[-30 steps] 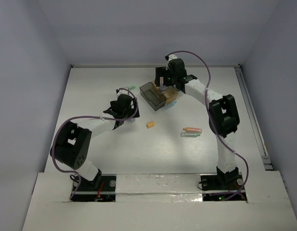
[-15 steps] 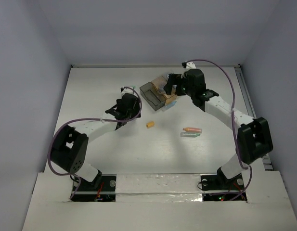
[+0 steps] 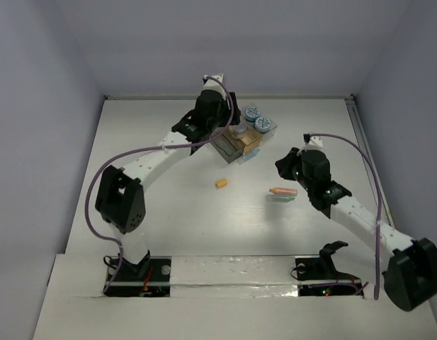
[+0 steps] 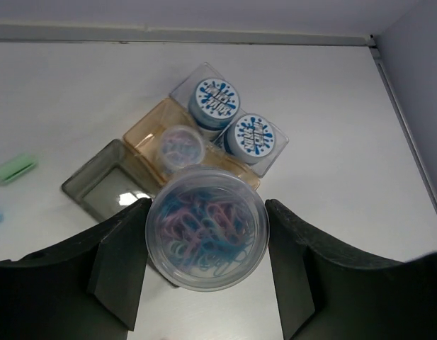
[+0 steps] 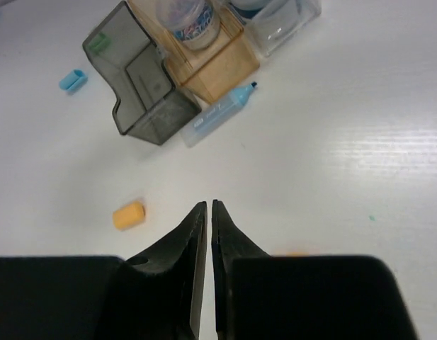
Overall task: Sort the stationery into containers
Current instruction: Place the stationery in the storage box.
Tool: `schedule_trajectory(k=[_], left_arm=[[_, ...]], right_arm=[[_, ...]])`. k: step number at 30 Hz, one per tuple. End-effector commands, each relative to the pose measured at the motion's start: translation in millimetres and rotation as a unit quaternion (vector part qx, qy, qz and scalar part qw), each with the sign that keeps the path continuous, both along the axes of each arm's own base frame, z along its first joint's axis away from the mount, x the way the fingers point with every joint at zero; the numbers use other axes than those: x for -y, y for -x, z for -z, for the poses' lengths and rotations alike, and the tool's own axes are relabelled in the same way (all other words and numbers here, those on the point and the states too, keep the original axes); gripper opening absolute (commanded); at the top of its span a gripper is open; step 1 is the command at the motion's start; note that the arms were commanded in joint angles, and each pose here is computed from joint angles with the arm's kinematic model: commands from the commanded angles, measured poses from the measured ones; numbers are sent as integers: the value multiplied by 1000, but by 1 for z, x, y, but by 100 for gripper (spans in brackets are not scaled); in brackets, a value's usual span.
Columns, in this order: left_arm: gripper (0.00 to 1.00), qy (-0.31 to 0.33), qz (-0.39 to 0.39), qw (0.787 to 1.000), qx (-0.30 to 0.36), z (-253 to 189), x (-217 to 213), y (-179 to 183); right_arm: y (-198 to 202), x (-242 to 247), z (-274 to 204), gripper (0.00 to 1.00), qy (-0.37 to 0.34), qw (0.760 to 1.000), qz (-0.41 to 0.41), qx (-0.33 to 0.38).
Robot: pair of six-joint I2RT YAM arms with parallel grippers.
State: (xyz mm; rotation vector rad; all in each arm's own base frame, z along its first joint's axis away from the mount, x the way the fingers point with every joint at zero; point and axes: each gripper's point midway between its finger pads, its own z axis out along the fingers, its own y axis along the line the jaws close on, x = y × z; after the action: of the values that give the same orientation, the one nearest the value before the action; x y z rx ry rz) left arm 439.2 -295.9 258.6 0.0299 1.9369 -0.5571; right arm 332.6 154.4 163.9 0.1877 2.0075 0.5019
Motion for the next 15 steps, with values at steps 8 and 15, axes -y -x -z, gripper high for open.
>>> schedule_trajectory(k=[8,15], left_arm=[[10,-8,64,998,-4,14,89,-38],[10,-60,37,997,-15,47,100,-50]], right_arm=[[37,16,-27,26,-49,996,7,74],[39,10,-28,37,-61,995,-11,76]])
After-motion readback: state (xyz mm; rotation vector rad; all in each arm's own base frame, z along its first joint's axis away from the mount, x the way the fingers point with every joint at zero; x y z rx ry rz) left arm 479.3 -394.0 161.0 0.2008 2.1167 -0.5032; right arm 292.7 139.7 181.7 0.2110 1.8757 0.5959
